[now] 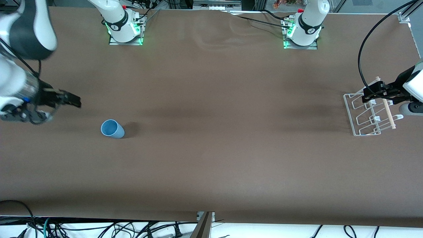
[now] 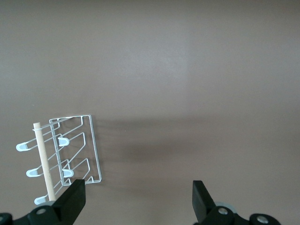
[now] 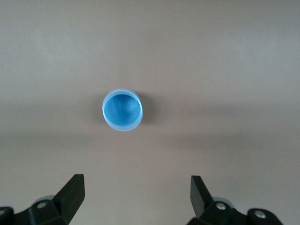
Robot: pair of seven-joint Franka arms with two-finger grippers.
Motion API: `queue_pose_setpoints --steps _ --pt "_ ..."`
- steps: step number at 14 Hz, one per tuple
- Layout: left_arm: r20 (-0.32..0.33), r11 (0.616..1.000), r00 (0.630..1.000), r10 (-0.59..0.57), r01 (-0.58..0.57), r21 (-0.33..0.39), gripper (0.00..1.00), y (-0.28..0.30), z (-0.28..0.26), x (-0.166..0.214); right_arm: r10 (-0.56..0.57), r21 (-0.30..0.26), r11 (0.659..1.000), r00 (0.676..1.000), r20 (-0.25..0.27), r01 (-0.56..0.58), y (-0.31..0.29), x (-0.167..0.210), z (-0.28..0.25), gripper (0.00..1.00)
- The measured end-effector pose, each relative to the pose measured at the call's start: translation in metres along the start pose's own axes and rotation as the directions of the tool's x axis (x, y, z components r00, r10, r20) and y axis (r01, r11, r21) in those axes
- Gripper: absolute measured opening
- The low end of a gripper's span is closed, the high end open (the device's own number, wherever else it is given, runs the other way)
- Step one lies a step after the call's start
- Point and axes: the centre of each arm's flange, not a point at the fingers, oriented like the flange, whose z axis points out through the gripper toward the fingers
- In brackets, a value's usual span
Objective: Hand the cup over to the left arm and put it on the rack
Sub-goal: 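Reach the right gripper down to the blue cup and grasp it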
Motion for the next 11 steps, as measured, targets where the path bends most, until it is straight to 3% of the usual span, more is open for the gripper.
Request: queue_pose_setpoints --steps 3,9,11 --pt "0.001 1.000 1.000 -0.001 0.001 0.000 1.00 0.000 0.000 0.000 -0.020 -0.006 1.000 0.999 -0.036 0.020 -0.014 0.028 0.049 1.00" --pt "0.002 1.000 1.000 0.000 0.000 -0.001 1.00 0.000 0.001 0.001 -0.019 -0.016 1.000 0.999 0.032 0.019 -0.013 0.047 0.141 1.00" --pt "0.002 1.000 1.000 -0.002 0.002 -0.001 1.00 0.000 0.001 0.001 -0.019 -0.016 1.000 0.999 0.031 0.020 -0.013 0.046 0.165 1.00"
